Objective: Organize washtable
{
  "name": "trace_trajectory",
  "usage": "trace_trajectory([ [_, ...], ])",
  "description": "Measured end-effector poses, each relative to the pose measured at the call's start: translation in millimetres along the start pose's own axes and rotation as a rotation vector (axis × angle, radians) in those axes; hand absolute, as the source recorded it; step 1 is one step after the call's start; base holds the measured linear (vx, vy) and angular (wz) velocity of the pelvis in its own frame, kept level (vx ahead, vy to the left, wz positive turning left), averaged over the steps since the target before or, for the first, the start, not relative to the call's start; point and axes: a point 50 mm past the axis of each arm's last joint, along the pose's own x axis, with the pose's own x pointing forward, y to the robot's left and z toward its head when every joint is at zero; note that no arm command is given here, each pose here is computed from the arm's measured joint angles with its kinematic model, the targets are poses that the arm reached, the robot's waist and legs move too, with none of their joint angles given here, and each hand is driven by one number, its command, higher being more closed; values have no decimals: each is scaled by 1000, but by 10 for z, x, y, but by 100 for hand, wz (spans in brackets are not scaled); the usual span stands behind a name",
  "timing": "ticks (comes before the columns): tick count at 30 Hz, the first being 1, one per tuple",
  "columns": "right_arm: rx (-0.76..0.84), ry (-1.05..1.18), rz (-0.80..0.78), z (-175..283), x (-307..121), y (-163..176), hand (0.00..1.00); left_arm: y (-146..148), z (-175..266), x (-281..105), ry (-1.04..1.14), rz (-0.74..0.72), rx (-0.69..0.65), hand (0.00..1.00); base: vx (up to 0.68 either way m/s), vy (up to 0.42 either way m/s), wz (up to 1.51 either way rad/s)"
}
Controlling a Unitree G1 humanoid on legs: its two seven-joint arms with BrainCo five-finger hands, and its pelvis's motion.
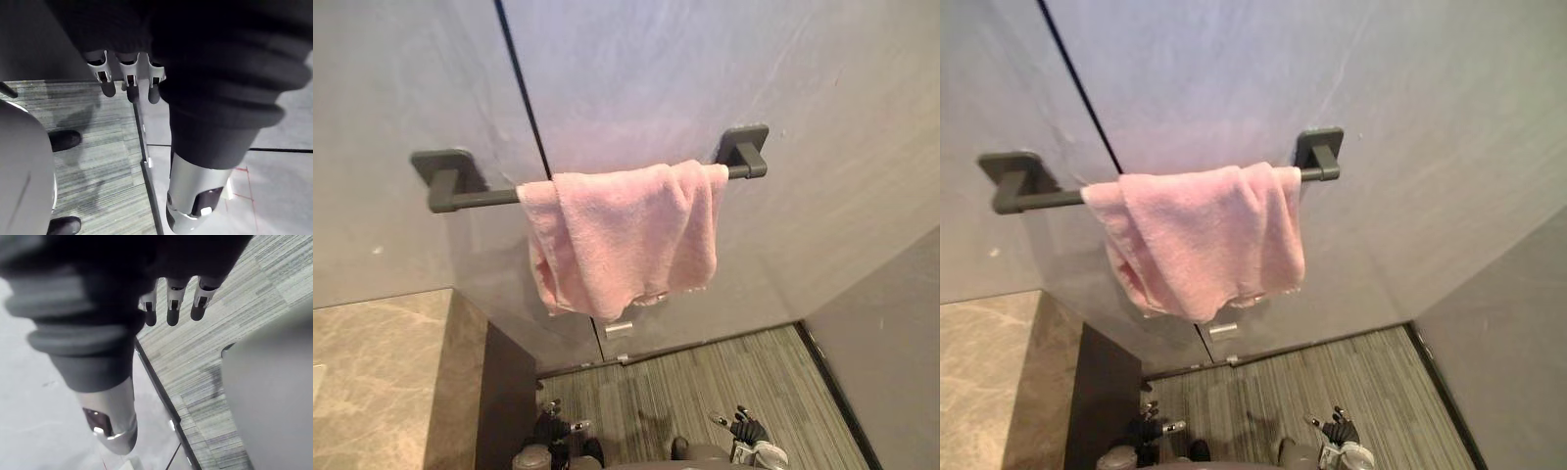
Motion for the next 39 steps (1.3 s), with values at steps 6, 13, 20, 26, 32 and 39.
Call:
trace_trajectory([
  [6, -6, -9, 9, 25, 3, -28, 0, 72, -13, -1, 5, 24, -21, 0, 27, -140, 75],
  [13, -69, -27, -14, 155, 40, -123, 0, -99, 35, 1, -9, 19, -123, 0, -103, -415, 110],
  [20, -85, -25, -40, 194, 55, -177, 0, -166, 87, 13, -19, -6, -123, 0, -149, -160, 97],
  [26, -25, -5, -65, 99, 29, -197, 0, -310, 105, 4, -24, -76, -62, 0, -122, 109, 151],
  [32, 18, -4, -16, 47, 15, 32, 0, -147, -53, -22, 22, -57, 43, 0, -110, 123, 97],
  [39, -3, -13, -11, 80, 24, 25, 0, -112, -55, -15, 27, -47, 50, 0, -151, -8, 75],
])
